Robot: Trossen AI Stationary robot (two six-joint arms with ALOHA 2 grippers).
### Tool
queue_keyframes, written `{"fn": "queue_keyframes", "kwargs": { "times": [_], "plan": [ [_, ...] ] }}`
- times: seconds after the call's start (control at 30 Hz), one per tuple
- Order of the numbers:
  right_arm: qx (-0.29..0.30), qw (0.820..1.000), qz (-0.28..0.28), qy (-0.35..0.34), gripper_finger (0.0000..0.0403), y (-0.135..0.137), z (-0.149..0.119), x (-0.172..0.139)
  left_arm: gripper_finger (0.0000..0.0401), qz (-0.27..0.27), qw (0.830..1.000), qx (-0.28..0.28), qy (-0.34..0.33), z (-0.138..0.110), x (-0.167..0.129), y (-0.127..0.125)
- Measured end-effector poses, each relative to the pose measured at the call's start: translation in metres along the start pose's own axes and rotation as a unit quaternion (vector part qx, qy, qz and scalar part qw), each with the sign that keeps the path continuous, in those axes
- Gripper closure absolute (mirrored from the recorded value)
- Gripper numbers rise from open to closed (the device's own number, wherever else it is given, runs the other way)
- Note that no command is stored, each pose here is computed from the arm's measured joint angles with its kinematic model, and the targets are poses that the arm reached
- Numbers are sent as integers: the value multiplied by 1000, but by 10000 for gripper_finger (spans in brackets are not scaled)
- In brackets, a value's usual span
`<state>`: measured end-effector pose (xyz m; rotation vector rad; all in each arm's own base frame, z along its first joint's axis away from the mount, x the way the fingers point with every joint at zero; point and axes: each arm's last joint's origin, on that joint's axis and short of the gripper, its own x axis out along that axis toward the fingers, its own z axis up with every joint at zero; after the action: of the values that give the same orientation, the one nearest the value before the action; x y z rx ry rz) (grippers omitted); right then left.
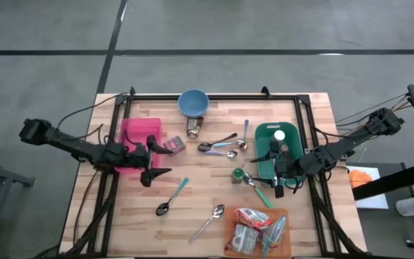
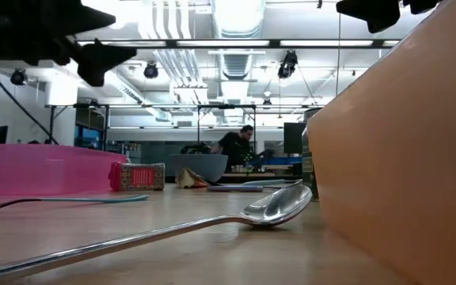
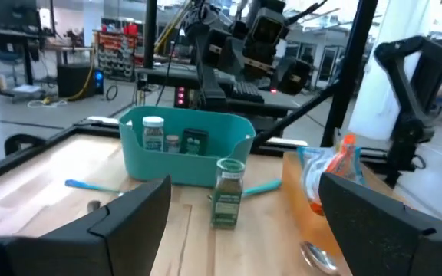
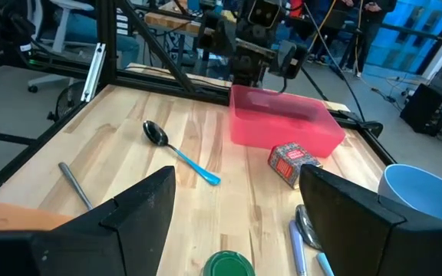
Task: Pick & Place Food Item
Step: Put the green seasoning bottle into the green bin
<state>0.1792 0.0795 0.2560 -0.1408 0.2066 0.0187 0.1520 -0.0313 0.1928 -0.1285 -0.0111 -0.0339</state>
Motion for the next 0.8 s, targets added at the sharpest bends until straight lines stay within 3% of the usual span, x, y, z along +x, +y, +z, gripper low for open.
{"fn": "queue_keyframes", "kwargs": {
  "times": [0.23,0.8],
  "plan": [
    [0,1000,0,0,126,0,0,0,65,-1,1000,-11,28,-2,-13,3],
    [0,1000,0,0,126,0,0,0,65,0,999,-11,39,-4,-14,3]
  ]
}}
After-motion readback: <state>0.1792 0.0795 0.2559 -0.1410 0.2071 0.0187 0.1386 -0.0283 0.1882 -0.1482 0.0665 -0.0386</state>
